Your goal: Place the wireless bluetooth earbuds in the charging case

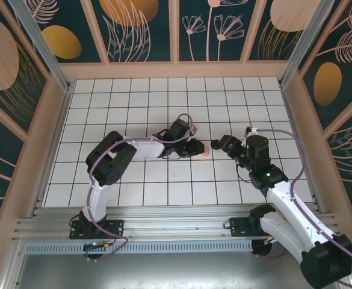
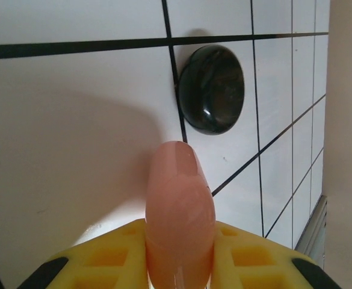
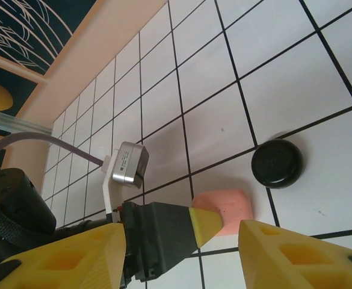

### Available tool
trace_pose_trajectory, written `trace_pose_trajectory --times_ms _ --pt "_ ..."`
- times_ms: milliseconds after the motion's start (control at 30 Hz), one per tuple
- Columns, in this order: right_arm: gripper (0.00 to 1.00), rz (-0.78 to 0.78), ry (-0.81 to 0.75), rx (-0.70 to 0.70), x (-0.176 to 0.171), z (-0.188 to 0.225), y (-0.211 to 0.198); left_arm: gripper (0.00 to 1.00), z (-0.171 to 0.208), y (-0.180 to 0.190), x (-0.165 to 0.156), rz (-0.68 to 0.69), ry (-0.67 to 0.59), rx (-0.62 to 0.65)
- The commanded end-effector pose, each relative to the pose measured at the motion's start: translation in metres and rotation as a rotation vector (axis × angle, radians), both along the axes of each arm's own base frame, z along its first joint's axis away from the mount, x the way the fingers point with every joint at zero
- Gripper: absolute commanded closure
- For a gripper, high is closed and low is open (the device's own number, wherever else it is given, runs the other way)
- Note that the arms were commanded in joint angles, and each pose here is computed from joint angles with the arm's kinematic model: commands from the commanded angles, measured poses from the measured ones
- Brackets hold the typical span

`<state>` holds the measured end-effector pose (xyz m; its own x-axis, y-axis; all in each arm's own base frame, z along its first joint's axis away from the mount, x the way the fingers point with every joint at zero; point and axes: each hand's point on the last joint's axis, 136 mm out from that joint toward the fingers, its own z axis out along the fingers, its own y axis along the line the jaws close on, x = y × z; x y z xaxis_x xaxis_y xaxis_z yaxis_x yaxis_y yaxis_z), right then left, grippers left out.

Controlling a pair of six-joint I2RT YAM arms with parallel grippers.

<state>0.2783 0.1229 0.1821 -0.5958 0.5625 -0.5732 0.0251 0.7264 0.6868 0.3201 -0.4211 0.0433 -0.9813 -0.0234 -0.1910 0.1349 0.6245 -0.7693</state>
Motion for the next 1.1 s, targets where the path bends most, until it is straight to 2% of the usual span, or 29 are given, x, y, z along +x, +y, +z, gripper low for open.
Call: trace_pose_trajectory --times_ms 0,333,733,933,1067 --pt "0.48 -0.056 0.013 -0.016 -0.003 -0.003 -0.012 0.74 -0.003 -0.002 0.005 0.008 -0.009 0.034" --pt "0.48 -0.065 0.016 -0.004 -0.005 0.002 -0.014 0.57 0.004 0.008 0.007 0.001 -0.058 0.091" --pt "0.47 -0.096 0.037 -0.032 -0.005 0.003 -0.02 0.29 0.039 0.039 0.014 0.013 -0.215 0.162" --pt "0.45 -0.146 0.031 -0.055 0.002 -0.005 -0.028 0.17 0.067 0.098 0.031 0.13 -0.301 0.185" --pt "0.33 -0.206 -0.007 -0.099 0.008 -0.008 -0.04 0.11 0.096 0.166 0.049 0.271 -0.401 0.226"
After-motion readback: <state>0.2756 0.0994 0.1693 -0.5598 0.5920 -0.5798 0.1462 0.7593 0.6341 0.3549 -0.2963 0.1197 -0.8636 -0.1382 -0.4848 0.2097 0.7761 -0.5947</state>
